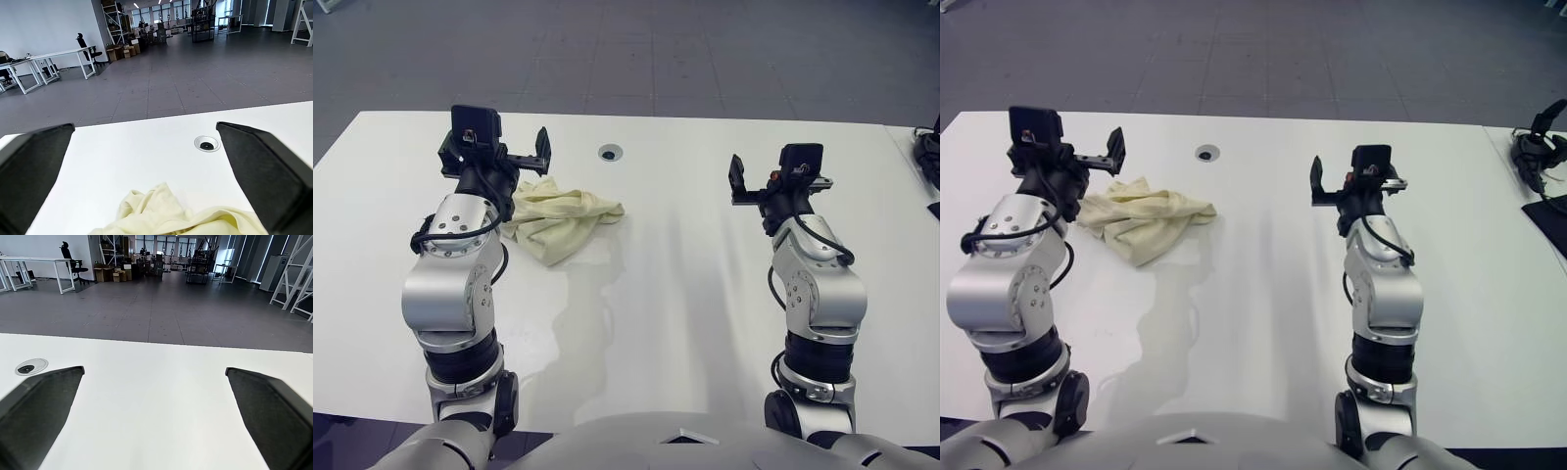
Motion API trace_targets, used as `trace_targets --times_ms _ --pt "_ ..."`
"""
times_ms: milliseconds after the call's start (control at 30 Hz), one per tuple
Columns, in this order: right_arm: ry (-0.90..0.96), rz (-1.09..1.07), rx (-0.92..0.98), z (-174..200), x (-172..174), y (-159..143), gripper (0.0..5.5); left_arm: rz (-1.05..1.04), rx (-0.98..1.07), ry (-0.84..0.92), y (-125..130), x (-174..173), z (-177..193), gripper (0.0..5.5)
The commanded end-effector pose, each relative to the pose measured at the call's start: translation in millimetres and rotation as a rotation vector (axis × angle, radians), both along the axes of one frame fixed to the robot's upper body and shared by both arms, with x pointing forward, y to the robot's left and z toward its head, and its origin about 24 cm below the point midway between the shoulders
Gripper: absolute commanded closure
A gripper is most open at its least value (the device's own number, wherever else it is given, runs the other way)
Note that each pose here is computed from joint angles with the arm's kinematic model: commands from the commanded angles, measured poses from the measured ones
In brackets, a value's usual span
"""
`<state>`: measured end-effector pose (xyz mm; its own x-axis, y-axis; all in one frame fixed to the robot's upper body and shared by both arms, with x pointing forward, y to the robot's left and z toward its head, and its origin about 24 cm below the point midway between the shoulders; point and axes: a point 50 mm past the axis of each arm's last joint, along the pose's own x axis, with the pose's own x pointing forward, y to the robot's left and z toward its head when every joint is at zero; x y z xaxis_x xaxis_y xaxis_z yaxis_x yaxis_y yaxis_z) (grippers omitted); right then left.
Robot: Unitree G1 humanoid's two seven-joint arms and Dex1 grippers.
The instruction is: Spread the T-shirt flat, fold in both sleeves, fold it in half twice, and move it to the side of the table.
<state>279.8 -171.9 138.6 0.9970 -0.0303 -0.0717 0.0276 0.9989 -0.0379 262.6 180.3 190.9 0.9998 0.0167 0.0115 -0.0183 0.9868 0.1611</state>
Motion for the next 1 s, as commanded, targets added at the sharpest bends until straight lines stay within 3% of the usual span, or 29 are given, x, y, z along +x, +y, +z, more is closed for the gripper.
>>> trace_targets --times_ms 33,1000 --pt "-0.017 0.006 -0.010 3.6 -0.6 0.4 0.10 -0.002 0.010 0.009 0.0 0.0 -1.8 0.12" --pt "-0.022 0.019 -0.028 6.4 2.5 1.3 0.10 0.027 -0.004 0.016 1.9 -2.1 -6.9 0.12"
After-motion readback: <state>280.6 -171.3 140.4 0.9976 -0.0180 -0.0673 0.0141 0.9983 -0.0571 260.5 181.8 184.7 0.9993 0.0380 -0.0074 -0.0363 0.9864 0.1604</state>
